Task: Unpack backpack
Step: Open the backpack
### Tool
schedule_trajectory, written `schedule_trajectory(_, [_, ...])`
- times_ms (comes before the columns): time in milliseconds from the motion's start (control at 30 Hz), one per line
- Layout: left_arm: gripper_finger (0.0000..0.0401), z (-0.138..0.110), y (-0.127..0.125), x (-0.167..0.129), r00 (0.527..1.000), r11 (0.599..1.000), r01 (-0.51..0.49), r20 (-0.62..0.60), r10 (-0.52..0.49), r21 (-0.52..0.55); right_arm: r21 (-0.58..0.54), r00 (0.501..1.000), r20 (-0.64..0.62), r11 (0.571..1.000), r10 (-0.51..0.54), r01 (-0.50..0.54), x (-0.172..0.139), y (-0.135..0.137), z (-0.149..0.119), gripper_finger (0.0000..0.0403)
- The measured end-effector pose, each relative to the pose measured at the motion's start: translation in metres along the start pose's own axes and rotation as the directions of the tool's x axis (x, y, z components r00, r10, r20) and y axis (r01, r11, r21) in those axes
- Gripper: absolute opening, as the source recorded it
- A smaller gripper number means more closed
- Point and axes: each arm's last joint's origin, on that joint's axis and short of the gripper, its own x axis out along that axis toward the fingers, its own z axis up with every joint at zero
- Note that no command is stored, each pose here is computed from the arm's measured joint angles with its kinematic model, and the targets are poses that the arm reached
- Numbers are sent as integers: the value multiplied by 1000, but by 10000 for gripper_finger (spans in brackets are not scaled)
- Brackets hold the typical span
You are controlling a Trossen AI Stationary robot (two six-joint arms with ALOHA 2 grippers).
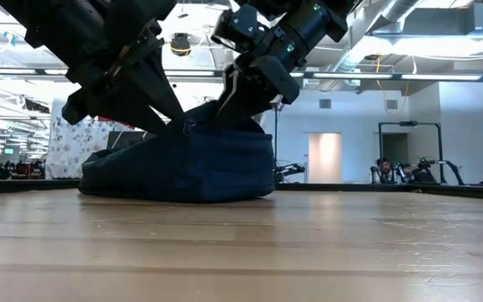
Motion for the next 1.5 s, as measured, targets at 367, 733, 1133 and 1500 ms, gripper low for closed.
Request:
schedule_trajectory(367, [134,5,2,5,1000,999,-15,-3,15,-34,-89,999,37,996,-20,24,0,-4,3,162])
schedule_trajectory(733, [134,4,2,5,999,999,-2,-39,0,-42,-111,999,48,993,-25,30,0,-4,4,162])
schedule_trajectory(1133, [134,4,2,5,999,999,-1,-42,-1,-43,-113,999,47,993,-24,29,0,-4,4,162])
schedule_trajectory(1500, [134,4,2,5,998,998,4,-55,-7,-63,-113,998,50,993,-25,30,0,-4,4,162])
